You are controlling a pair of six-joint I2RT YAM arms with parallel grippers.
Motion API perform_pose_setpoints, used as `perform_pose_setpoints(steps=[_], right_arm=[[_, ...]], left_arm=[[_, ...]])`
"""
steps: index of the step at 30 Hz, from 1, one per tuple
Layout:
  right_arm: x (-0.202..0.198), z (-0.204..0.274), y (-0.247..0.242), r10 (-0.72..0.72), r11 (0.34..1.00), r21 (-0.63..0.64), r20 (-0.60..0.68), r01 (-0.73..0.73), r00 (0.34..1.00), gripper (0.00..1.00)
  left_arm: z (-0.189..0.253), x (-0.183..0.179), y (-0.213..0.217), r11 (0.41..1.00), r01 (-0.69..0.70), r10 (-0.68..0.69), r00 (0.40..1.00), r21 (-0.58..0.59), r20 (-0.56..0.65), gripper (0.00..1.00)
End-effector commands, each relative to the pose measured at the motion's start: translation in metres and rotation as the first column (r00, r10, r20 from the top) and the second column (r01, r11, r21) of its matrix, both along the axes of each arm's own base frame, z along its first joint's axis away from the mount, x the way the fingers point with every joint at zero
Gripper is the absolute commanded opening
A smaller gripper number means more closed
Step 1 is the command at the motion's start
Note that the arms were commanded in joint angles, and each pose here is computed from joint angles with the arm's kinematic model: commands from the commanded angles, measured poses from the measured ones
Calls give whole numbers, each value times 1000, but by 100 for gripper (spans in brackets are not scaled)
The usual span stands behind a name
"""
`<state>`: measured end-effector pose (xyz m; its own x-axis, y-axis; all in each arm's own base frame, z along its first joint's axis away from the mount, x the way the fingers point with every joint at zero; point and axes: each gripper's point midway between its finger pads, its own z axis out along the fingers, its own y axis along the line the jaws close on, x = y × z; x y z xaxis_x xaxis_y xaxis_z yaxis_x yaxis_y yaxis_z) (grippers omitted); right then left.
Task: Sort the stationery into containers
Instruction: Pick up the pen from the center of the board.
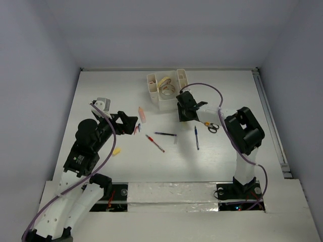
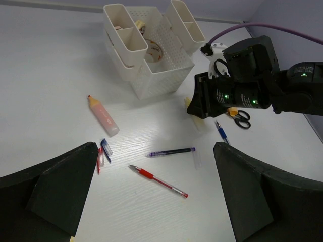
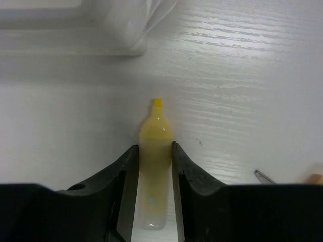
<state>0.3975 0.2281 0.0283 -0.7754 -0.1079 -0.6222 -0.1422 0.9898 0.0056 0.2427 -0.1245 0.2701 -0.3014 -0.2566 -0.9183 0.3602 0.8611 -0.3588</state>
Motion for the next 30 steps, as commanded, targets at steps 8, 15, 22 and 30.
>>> perform_pose_setpoints(steps=[8, 15, 22, 30], right_arm=[[6, 41, 0, -31, 998, 54, 131, 24, 991, 11], [-22, 134, 40, 60, 955, 257, 315, -146, 947, 10], [-51, 207, 123, 100, 793, 506, 442, -340, 892, 11], [-71, 248, 189, 114, 663, 599, 512, -449, 852, 14]], left_arm=[[-4, 5, -9, 999, 44, -44, 999, -4, -13, 99], [-22, 5, -35, 983, 185, -186, 979, -18, -82, 95], [-36, 6, -46, 970, 241, -242, 961, -24, -136, 92], [-33, 11, -42, 977, 210, -211, 969, -21, -125, 90]])
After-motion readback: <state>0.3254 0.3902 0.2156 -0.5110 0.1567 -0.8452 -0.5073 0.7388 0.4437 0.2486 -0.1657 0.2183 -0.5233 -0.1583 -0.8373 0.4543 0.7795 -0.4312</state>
